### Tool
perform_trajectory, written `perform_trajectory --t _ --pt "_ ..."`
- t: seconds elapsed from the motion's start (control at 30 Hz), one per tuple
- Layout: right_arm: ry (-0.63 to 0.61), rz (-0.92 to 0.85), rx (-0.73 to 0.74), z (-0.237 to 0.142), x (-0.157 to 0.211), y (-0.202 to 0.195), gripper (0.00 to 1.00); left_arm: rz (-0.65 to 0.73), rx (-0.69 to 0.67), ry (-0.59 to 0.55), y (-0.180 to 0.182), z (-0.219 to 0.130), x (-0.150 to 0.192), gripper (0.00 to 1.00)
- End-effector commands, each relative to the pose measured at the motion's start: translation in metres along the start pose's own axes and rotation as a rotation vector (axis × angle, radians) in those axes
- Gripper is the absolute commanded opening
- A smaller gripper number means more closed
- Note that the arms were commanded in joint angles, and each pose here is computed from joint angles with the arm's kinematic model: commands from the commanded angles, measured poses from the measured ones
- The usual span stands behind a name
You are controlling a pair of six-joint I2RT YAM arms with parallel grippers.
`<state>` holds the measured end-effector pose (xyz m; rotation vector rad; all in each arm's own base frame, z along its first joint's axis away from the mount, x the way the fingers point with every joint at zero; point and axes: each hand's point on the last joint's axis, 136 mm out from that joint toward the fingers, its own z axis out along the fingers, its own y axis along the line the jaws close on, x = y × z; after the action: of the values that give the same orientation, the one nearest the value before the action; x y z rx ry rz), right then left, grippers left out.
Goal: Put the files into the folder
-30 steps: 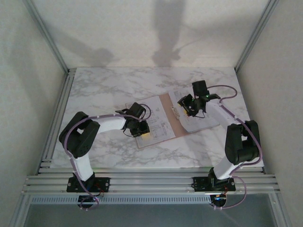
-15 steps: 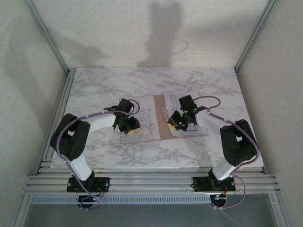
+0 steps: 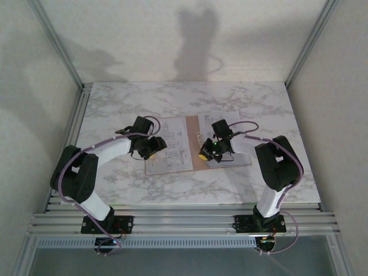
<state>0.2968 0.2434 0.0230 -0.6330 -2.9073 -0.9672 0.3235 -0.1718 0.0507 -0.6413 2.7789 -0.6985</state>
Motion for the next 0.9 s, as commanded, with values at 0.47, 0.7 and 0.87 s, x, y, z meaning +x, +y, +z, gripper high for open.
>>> perform_trajectory --t 0.47,0.7,0.87 --pt "0.087 0.057 0.220 0.026 0.020 -0.062 0.00 -0.064 -0.079 0.011 0.071 -0.019 -0.018 0.62" --pt "0.100 0.055 0.242 0.027 0.021 -0.067 0.00 -0.028 -0.022 0.048 0.057 -0.011 -0.017 0.60" --pt "0.102 0.060 0.247 0.027 0.022 -0.069 0.00 -0.002 -0.045 0.078 0.053 -0.004 -0.002 0.59"
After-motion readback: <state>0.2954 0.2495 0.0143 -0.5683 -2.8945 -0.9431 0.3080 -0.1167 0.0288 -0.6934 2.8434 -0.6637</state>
